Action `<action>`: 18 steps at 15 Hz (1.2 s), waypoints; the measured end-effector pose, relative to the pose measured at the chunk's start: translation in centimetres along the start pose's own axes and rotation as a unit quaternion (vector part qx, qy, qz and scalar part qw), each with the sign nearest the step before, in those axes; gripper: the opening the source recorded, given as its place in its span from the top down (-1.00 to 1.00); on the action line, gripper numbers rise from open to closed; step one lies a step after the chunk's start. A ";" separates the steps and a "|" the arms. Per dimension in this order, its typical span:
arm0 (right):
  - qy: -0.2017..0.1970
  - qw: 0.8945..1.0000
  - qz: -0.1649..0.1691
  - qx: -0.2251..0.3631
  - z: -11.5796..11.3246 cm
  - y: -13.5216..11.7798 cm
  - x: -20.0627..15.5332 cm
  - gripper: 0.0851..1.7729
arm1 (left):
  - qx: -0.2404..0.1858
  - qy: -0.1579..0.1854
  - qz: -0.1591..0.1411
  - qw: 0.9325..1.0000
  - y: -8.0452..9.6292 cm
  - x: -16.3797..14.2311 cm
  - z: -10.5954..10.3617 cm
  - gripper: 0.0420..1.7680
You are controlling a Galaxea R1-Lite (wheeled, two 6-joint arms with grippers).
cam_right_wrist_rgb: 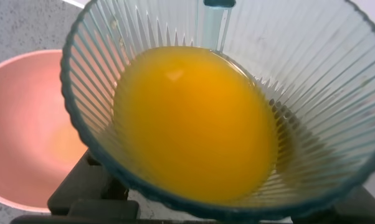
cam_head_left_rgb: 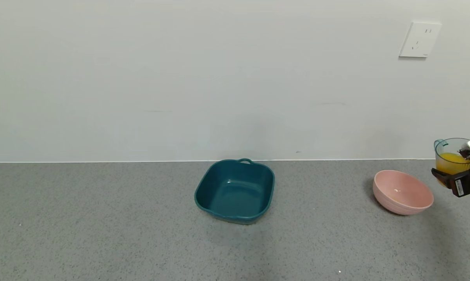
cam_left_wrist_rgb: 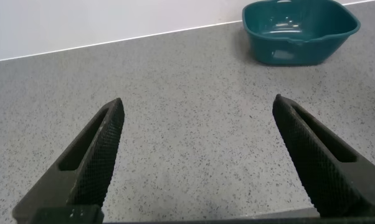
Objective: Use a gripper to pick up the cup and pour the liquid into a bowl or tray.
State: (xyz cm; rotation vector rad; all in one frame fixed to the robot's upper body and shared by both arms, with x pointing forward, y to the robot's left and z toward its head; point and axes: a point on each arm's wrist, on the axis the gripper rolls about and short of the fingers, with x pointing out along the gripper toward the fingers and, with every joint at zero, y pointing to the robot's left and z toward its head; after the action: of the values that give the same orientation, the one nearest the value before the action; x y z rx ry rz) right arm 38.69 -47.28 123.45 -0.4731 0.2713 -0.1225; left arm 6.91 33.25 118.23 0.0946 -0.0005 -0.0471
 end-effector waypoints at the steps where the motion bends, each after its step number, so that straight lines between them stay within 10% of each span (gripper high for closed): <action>1: 0.001 1.000 0.001 -0.007 0.0 0.1 0.0 -0.50 | 0.000 0.000 0.001 1.000 0.0 0.0 0.0 -0.94; 18: 0.009 0.993 -0.006 -0.122 -0.1 0.2 0.0 -0.50 | 0.000 0.000 0.000 1.000 0.0 0.0 0.0 -0.94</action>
State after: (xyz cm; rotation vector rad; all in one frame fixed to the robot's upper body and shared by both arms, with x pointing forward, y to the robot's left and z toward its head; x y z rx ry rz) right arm 38.64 -47.15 123.26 -0.7160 0.3035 -0.1068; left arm 6.91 33.24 118.23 0.0946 -0.0005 -0.0466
